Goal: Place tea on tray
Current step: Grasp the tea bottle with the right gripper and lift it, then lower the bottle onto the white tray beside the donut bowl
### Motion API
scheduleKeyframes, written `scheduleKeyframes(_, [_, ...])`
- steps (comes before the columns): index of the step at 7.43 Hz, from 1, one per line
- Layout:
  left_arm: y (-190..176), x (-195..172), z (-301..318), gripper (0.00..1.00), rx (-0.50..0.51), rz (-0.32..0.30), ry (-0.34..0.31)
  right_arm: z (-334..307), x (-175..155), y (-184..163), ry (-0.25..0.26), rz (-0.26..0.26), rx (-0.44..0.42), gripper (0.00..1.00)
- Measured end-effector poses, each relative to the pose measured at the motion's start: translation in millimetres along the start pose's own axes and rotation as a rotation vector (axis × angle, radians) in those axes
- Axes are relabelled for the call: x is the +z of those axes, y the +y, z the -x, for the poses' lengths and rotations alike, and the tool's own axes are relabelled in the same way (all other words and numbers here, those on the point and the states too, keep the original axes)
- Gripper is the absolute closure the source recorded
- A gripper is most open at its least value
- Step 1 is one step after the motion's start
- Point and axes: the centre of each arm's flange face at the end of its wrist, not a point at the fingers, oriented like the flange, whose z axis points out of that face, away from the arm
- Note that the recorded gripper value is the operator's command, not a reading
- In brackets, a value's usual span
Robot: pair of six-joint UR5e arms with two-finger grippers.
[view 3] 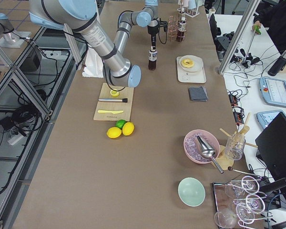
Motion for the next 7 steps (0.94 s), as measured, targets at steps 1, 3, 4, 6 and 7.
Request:
scheduleKeyframes(1, [0.2, 0.1, 0.1, 0.02, 0.000, 0.000, 0.000, -4.3, -6.3, -9.4, 0.002, -0.011, 0.012, 1.00])
scheduleKeyframes(3, [0.7, 0.5, 0.1, 0.02, -0.001, 0.001, 0.001, -16.7, -43.5, -48.1, -0.014, -0.007, 0.056, 1.00])
scheduleKeyframes(4, [0.9, 0.4, 0.0, 0.02, -0.001, 0.001, 0.002, -25.9, -63.6, -73.3, -0.027, 0.002, 0.069, 1.00])
scheduleKeyframes(6, [0.8, -0.5, -0.6, 0.02, 0.001, -0.001, 0.001, -42.0, -83.9, -142.9, -0.013, 0.030, 0.082, 1.00])
scheduleKeyframes(7, [0.5, -0.7, -0.7, 0.02, 0.001, -0.001, 0.001, -51.6, -87.9, -182.9, 0.008, 0.041, 0.078, 1.00])
